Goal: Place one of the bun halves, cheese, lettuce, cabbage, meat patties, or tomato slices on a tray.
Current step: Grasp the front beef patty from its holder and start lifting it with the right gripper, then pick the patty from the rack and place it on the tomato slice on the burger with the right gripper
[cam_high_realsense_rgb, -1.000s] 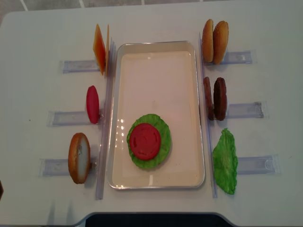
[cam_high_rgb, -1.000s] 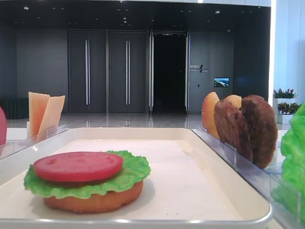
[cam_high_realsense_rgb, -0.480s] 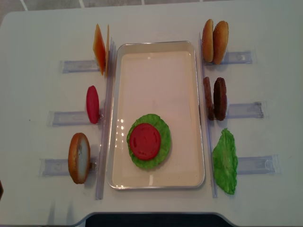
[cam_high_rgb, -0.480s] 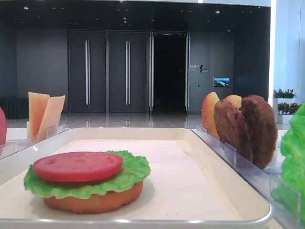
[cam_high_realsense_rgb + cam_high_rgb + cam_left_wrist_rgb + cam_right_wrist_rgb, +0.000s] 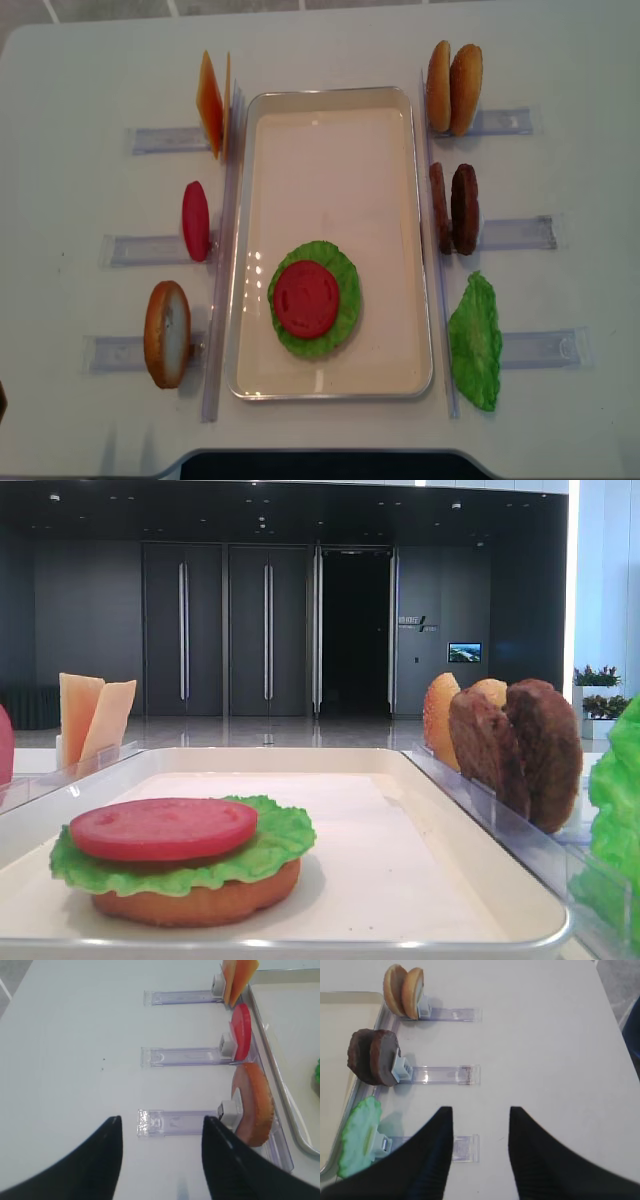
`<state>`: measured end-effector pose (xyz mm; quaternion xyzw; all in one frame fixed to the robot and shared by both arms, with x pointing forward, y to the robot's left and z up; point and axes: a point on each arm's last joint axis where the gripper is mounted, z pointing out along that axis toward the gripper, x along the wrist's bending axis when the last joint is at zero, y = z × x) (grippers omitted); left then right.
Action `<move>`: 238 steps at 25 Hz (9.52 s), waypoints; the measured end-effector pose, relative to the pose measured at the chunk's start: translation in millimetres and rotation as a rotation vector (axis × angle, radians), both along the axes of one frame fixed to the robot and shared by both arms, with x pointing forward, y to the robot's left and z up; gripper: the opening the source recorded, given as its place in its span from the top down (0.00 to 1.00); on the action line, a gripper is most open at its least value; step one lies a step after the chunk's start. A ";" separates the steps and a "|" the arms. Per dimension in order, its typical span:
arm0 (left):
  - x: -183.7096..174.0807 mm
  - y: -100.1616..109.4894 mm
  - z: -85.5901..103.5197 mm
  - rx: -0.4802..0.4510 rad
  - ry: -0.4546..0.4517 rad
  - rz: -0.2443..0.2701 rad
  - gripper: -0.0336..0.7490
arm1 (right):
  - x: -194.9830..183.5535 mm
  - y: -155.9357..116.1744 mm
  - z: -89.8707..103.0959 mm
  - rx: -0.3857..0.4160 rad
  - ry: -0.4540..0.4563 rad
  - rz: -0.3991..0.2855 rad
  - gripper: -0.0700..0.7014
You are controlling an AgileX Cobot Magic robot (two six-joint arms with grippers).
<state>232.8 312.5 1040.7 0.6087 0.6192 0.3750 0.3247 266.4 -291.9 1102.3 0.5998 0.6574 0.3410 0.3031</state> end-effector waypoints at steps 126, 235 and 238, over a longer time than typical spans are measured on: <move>0.0 0.0 0.0 0.000 0.000 0.000 0.46 | 259.6 185.2 -106.8 0.023 0.741 0.072 0.35; 0.0 0.0 0.0 -0.006 -0.001 0.003 0.46 | 206.2 261.6 -121.7 0.984 0.679 0.895 0.73; 0.0 0.0 0.0 -0.006 -0.001 0.003 0.46 | 217.3 254.5 -132.1 0.979 0.662 0.878 0.73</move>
